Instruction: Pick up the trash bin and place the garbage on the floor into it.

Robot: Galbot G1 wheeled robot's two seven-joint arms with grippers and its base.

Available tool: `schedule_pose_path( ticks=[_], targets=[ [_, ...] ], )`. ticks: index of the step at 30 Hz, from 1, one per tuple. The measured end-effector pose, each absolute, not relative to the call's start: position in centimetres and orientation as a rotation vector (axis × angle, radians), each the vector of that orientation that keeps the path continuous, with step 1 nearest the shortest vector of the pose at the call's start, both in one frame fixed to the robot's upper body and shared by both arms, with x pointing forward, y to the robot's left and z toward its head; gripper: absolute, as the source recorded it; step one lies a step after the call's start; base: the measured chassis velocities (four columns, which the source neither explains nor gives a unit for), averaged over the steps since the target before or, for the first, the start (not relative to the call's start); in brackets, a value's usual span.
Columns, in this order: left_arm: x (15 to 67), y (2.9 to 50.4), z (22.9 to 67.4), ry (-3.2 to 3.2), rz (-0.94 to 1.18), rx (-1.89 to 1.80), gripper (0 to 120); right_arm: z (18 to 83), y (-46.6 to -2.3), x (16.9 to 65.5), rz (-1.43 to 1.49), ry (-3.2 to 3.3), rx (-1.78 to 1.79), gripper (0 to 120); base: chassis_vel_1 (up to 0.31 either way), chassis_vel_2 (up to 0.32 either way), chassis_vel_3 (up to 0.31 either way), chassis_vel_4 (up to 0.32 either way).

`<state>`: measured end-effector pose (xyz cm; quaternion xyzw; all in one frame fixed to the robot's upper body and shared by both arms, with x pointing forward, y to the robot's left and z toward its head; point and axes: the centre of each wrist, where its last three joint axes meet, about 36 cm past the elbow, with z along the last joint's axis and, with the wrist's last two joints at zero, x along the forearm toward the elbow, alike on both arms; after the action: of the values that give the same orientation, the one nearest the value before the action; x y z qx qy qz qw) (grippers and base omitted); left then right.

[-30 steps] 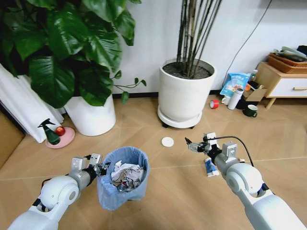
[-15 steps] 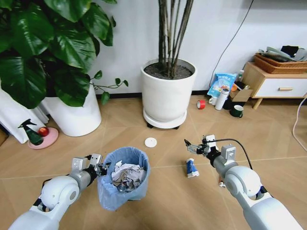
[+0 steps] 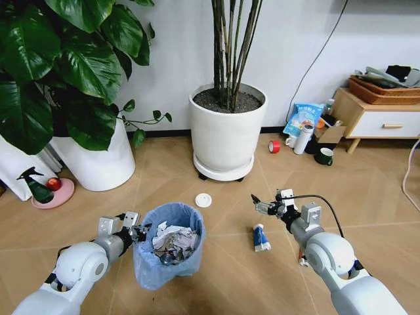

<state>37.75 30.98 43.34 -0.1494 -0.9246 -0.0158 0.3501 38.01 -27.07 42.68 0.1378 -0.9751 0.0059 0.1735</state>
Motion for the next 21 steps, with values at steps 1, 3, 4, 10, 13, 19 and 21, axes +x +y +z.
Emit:
schedule_pose_path(
  ticks=[1,3,4,10,13,19,21],
  targets=[
    [37.8,31.0,43.3,-2.395,-0.041,-0.387,0,42.7,-27.1,38.0,0.017,-2.765,0.391,100,-0.176,0.147,0.163,-0.137],
    [37.8,31.0,43.3,-2.395,-0.042,-0.387,0,42.6,-27.0,37.9,0.013,-2.763,0.391,100,-0.183,0.122,0.148,-0.131],
    [37.8,31.0,43.3,-2.395,-0.042,-0.387,0,42.6,-27.0,37.9,0.014,-2.763,0.391,100,-0.169,0.107,0.159,-0.120],
    [37.8,31.0,43.3,-2.396,-0.041,-0.387,0,42.5,-26.7,37.7,0.017,-2.759,0.398,100,-0.131,0.105,0.132,-0.113],
    [37.7,30.9,43.3,-2.397,-0.038,-0.386,0,42.4,-26.6,37.6,0.017,-2.756,0.401,100,-0.055,0.081,0.058,-0.064],
    [37.7,31.0,43.5,-2.409,-0.028,-0.369,0,41.7,-27.0,37.0,0.036,-2.735,0.402,100,0.000,0.000,0.000,0.000],
    [37.8,31.1,43.5,-2.412,-0.027,-0.365,0,41.3,-27.3,36.6,0.051,-2.720,0.408,100,0.000,0.000,0.000,0.000]
  ],
)
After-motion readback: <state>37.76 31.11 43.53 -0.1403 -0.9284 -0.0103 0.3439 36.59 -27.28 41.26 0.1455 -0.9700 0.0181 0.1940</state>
